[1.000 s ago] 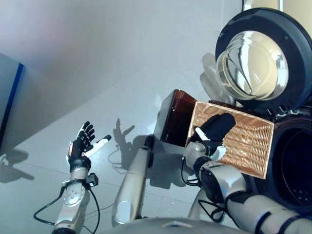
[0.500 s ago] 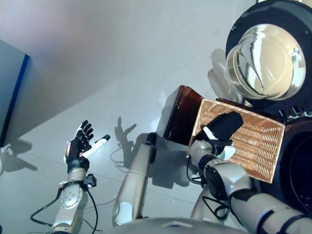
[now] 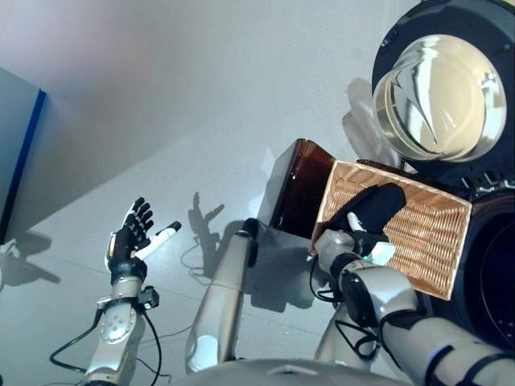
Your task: Pick up the clothes and place them into the washing machine
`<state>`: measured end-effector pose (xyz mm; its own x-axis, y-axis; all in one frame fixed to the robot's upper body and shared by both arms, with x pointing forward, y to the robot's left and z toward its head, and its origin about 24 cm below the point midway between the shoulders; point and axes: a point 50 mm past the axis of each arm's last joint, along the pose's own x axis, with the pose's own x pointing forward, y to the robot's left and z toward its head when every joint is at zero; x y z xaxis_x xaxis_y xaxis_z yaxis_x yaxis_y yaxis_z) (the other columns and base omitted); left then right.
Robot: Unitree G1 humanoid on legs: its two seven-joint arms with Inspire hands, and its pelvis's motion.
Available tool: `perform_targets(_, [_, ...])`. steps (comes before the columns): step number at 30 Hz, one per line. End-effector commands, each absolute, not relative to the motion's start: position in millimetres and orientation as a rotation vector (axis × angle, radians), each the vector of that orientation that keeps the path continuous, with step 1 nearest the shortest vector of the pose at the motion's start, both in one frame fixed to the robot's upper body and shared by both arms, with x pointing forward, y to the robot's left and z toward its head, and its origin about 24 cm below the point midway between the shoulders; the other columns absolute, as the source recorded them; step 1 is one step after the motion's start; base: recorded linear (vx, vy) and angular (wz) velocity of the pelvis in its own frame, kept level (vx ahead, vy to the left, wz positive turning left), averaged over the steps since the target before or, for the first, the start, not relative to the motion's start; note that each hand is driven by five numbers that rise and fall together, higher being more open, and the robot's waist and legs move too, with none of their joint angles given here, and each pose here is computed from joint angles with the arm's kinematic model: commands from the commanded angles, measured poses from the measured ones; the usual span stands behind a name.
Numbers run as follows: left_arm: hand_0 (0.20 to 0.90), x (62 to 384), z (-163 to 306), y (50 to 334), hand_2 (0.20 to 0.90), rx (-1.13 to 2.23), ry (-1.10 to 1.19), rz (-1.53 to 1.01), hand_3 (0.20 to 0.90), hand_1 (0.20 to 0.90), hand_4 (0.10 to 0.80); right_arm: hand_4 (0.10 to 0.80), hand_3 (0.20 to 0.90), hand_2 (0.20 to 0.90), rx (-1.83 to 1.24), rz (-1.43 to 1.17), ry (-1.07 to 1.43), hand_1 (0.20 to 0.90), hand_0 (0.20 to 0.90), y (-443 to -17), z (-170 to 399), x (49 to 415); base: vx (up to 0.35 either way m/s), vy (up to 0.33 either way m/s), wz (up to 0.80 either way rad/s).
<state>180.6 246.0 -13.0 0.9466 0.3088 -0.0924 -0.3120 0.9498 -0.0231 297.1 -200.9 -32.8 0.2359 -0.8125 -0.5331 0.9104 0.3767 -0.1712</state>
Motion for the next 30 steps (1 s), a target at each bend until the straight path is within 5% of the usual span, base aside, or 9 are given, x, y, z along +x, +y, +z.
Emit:
perform_targets(1, [0.900, 191, 29, 269, 0.900, 0.011, -0.145, 0.367, 0.900, 0.900, 0.800, 0.300, 0.200, 0.200, 0.209, -1.206, 0.540, 0.200, 0.200, -206, -21, 306, 0.000, 0.000, 0.00])
perform_targets(30, [0.900, 188, 27, 284, 0.900, 0.045, -0.136, 0.420, 0.900, 0.900, 0.800, 0.300, 0.200, 0.200, 0.307, -1.135, 0.383, 0.200, 0.200, -201, -10, 316, -0.008, 0.000, 0.00])
